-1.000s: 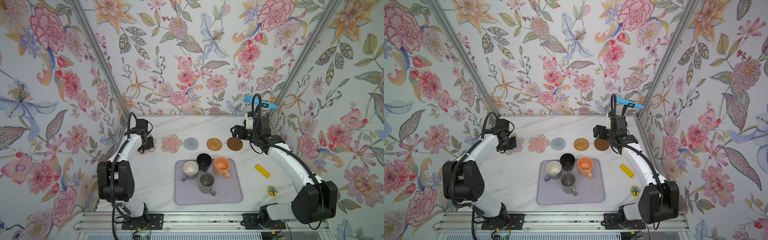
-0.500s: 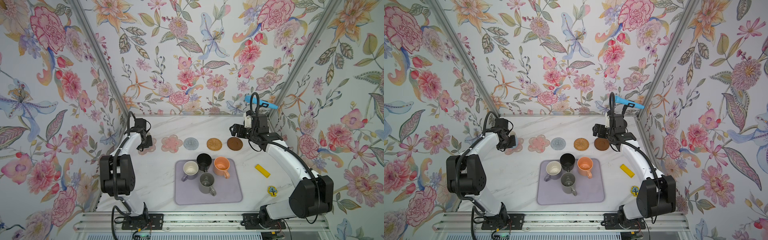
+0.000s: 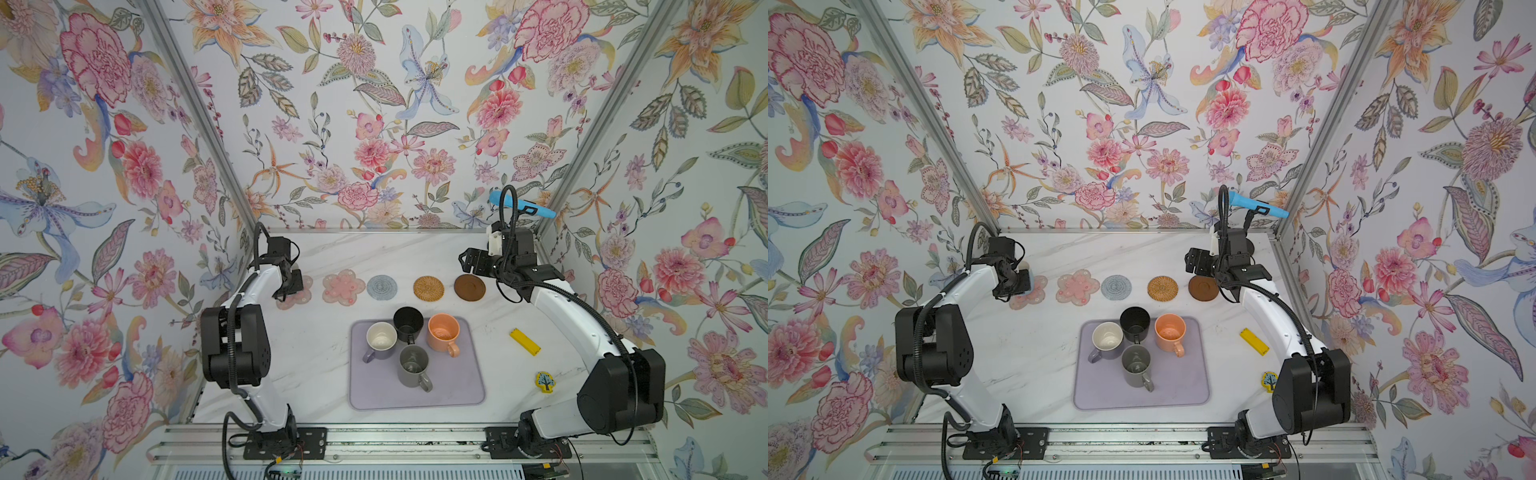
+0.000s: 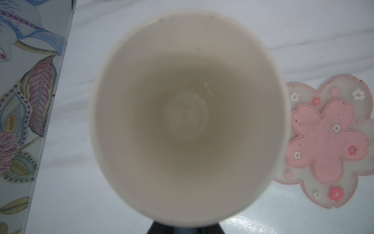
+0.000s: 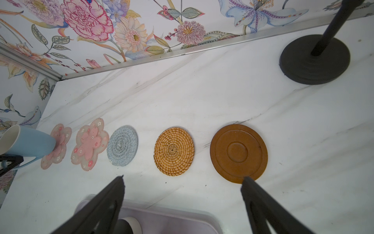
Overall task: Place cups on coasters
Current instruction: Place the cup on the coaster.
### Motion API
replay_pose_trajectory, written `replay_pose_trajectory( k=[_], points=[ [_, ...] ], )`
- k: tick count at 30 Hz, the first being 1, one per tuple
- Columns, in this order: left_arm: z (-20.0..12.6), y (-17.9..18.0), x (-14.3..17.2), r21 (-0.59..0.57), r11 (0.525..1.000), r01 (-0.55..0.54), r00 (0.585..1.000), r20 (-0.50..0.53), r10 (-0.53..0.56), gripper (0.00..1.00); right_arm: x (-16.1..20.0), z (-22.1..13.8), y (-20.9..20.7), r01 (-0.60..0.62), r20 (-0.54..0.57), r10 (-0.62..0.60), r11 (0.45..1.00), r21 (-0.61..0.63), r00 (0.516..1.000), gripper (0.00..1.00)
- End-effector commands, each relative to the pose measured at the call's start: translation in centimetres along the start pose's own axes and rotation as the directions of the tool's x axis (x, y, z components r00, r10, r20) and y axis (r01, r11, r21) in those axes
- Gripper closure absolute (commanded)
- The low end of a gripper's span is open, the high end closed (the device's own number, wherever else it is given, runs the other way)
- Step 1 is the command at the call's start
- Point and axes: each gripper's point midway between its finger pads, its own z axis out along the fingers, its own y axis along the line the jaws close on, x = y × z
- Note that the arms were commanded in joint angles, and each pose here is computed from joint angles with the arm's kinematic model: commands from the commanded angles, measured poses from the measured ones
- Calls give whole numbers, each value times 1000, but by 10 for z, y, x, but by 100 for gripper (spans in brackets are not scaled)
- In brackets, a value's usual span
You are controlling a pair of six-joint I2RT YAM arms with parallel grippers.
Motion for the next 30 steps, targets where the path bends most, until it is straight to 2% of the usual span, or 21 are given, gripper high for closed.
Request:
replay_pose_trajectory(
  k=[1,11,30],
  points=[
    [0,4,-24,0,1000,5,997,82,-5,100,-12,-2,3,-15,18,15,1000,-3,1000,9],
    [-1,9,-21,-20,1000,14,995,100,-12,100,-12,2,5,-13,12,13,1000,0,1000,9],
    [8,10,9,-15,999,36,998,61,-35,100,-7,8,16,-4,-9,3,1000,-25,1000,9]
  ],
)
